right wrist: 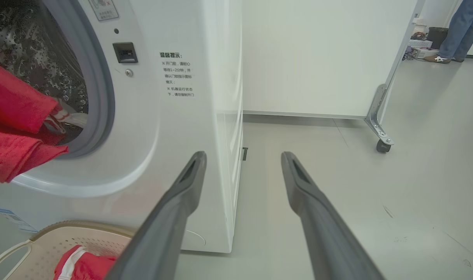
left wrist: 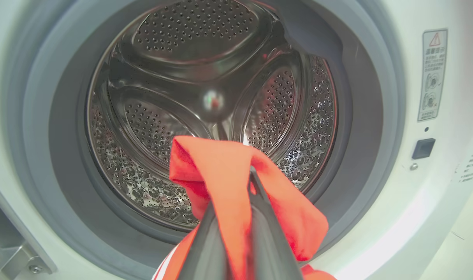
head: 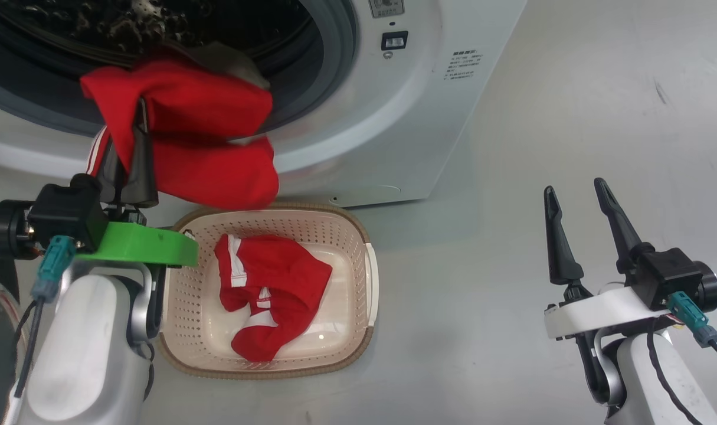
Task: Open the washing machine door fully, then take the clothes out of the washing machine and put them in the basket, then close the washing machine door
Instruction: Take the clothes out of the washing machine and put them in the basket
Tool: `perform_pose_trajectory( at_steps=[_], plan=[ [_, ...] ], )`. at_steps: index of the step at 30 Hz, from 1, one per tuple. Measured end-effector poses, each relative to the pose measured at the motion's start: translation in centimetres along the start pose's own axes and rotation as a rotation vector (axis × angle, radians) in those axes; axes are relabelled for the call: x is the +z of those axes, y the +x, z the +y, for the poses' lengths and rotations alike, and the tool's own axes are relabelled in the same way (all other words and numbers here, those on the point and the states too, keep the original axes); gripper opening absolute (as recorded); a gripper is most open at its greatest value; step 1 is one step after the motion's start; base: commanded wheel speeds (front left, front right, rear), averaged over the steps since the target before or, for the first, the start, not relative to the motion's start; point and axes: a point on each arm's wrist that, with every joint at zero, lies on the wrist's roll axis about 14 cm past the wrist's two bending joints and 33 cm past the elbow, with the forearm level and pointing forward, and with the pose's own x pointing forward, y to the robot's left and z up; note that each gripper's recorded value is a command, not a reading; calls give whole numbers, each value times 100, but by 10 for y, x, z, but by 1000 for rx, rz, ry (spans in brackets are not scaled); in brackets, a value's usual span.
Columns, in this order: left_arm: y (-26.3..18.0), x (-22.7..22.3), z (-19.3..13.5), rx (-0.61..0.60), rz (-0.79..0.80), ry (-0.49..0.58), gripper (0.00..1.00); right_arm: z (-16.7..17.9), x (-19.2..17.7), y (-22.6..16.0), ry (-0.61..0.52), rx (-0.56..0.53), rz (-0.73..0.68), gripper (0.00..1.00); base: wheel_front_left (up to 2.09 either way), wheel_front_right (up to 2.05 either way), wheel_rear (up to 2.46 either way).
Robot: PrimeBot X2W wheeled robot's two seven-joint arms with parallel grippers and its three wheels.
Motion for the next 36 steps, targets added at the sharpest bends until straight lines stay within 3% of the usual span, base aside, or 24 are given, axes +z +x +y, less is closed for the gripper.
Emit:
perform_pose_trajectory(
  at_steps=[9, 23, 36],
  plan=[
    [-36, 30, -3, 8, -55, 18, 0, 16, 12, -13, 4, 43, -27, 100, 0, 0, 0],
    [-92, -61, -25, 2, 284, -101, 0, 20, 25, -19, 7, 53, -56, 100, 0, 0, 0],
    [-91, -143, -24, -8, 551, -124, 0, 8, 12, -13, 13, 12, -20, 100, 0, 0, 0]
  ],
)
